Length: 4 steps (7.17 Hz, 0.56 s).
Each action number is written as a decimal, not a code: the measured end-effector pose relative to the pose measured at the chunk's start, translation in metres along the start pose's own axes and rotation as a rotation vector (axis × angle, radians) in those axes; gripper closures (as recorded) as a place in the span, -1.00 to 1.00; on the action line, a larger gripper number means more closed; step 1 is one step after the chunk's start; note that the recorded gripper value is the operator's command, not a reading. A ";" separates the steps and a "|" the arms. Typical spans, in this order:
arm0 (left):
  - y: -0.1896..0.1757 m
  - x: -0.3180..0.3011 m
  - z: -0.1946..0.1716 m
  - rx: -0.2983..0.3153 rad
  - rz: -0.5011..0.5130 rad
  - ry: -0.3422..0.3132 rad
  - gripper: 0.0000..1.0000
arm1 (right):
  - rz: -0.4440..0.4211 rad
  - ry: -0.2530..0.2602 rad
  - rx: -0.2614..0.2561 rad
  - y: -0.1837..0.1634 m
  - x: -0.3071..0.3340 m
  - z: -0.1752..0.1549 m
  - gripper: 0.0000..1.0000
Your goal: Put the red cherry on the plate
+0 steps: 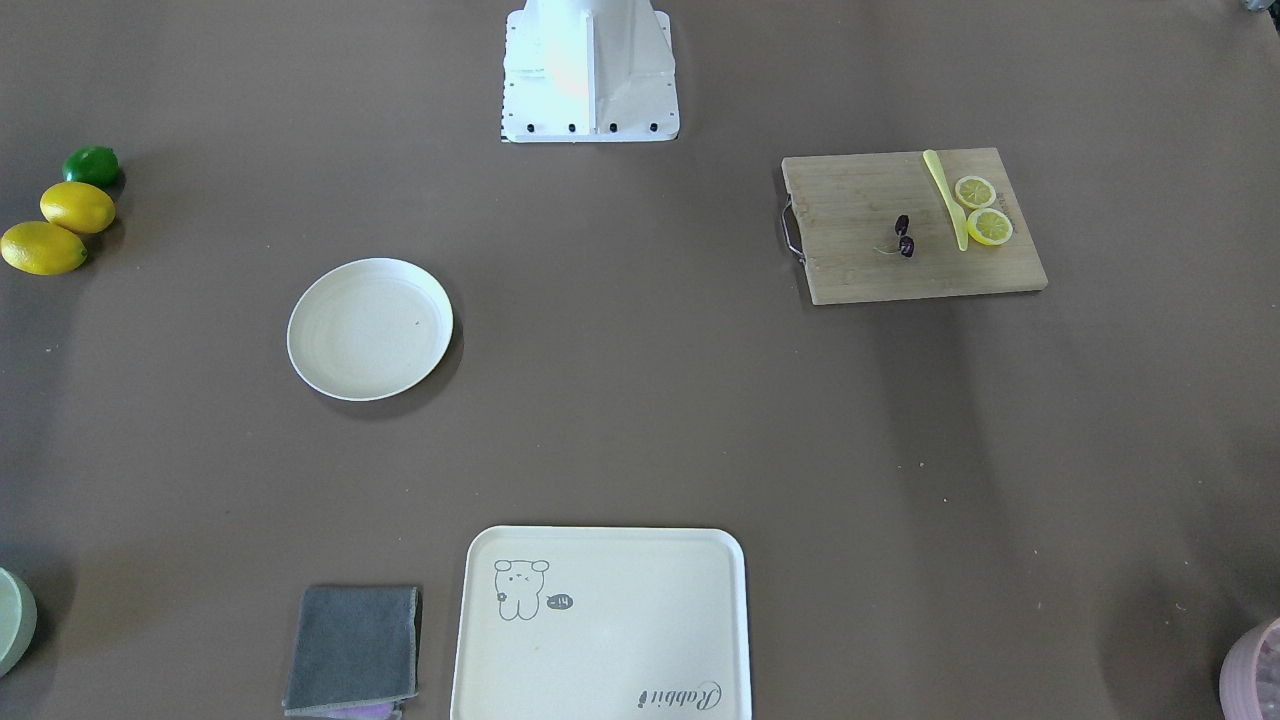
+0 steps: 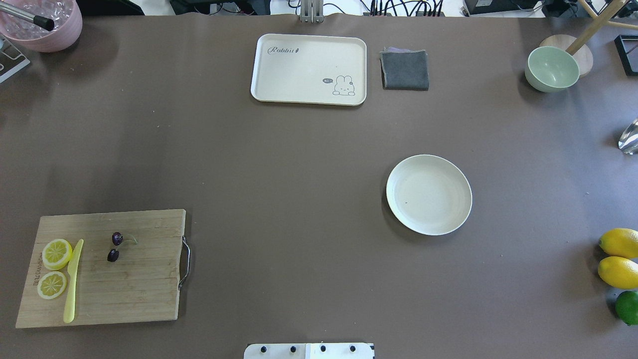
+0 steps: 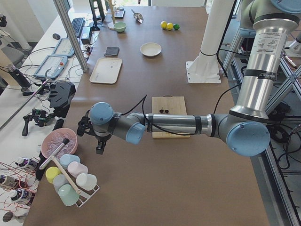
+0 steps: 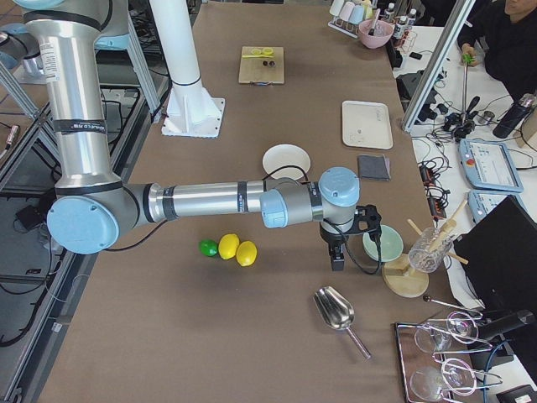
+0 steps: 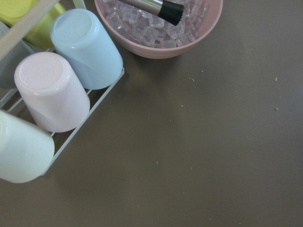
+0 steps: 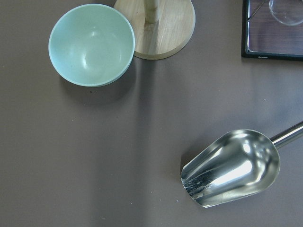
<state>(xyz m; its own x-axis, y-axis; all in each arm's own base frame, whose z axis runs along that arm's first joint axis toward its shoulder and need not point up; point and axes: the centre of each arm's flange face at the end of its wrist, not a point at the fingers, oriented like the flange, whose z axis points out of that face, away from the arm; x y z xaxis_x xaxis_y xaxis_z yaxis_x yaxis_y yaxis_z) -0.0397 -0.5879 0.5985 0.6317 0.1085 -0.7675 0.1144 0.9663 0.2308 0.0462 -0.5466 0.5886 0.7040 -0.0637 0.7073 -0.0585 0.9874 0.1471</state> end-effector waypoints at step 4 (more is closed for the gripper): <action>0.004 -0.002 0.001 -0.003 -0.002 0.000 -0.96 | -0.005 -0.003 0.009 -0.003 -0.005 -0.005 -1.00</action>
<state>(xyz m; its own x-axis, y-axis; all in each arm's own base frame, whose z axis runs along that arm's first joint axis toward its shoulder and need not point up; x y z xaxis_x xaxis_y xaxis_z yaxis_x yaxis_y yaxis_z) -0.0392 -0.5844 0.6014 0.6317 0.1068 -0.7678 0.1133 0.9671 0.2277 0.0462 -0.5483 0.5814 0.7023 -0.0693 0.7085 -0.0611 0.9857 0.1569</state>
